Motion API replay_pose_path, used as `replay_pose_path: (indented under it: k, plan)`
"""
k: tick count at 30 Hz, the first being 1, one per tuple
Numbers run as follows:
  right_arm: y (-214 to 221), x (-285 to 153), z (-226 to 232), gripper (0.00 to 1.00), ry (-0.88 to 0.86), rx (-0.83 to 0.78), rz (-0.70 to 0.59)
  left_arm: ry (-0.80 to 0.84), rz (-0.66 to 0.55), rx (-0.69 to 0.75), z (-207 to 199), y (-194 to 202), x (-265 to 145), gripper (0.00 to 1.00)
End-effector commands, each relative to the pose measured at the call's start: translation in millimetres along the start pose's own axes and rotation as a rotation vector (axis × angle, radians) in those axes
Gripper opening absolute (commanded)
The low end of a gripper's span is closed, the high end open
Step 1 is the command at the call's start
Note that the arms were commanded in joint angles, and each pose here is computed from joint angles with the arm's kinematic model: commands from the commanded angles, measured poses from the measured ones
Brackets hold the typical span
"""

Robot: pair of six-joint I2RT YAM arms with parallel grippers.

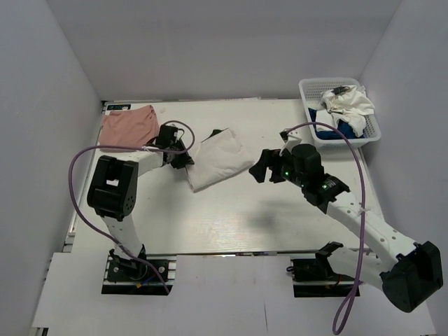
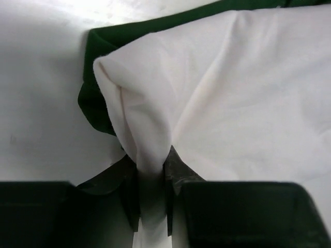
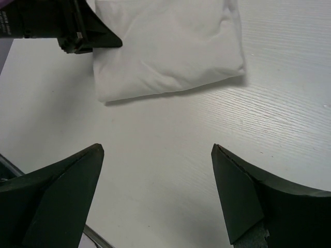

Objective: Fold and stack the t-shirts

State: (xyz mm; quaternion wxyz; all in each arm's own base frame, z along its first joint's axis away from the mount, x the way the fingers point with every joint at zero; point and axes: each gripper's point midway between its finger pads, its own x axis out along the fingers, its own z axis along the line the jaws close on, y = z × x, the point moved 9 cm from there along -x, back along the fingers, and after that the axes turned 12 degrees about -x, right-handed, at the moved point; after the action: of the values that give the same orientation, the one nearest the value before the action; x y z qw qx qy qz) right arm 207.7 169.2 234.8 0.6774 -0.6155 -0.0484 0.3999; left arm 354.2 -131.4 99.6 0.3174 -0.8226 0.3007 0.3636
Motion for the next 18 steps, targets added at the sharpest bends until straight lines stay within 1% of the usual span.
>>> replay_pose_path:
  k: [1,2,3,6,7,8,9,10,11,12,13,15,16,18]
  plan:
    - [-3.8,-11.9,-9.7,0.90,0.107,-0.021,-0.062,0.131,-0.059,0.174,-32.1,-23.3,-6.2,0.03]
    - [-2.5,-13.5,-12.9,0.90,0.136,-0.022,-0.065,0.115,-0.078,0.204,-43.6,-35.1,-12.4,0.00]
    - [-3.3,-19.0,-13.0,0.90,0.143,-0.027,-0.078,0.105,-0.101,0.290,-47.8,-43.5,-17.3,0.00]
    - [0.1,-24.9,-18.5,0.90,0.195,-0.038,-0.084,0.101,-0.143,0.437,-70.3,-71.2,-42.7,0.00]
    - [-0.4,-27.4,-19.6,0.90,0.204,-0.047,-0.092,0.120,-0.186,0.525,-82.6,-89.0,-57.2,0.00]
    - [0.9,-30.0,-22.1,0.90,0.230,-0.047,-0.093,0.082,-0.171,0.553,-81.6,-90.8,-64.5,0.00]
    - [1.6,-30.5,-22.5,0.90,0.236,-0.045,-0.090,0.048,-0.202,0.592,-83.2,-97.9,-70.5,0.00]
    - [0.8,-32.2,-22.8,0.90,0.244,-0.055,-0.096,0.033,-0.244,0.671,-90.5,-109.2,-81.8,0.00]
    - [1.2,-32.8,-24.3,0.90,0.253,-0.058,-0.091,0.013,-0.257,0.706,-92.0,-113.7,-87.6,0.00]
    - [0.9,-33.7,-25.0,0.90,0.263,-0.059,-0.088,-0.026,-0.245,0.742,-89.9,-115.4,-94.5,0.00]
    - [-0.9,-34.7,-25.8,0.90,0.274,-0.066,-0.087,-0.041,-0.291,0.766,-97.9,-124.9,-106.6,0.00]
    - [-4.9,-37.0,-27.8,0.90,0.302,-0.082,-0.087,-0.133,-0.320,0.828,-93.2,-137.5,-115.7,0.00]
    - [-7.7,-37.4,-27.6,0.90,0.308,-0.084,-0.093,-0.139,-0.353,0.850,-99.2,-144.1,-125.1,0.00]
    - [-12.6,-37.4,-29.1,0.90,0.325,-0.100,-0.100,-0.201,-0.385,0.904,-97.2,-155.8,-131.8,0.00]
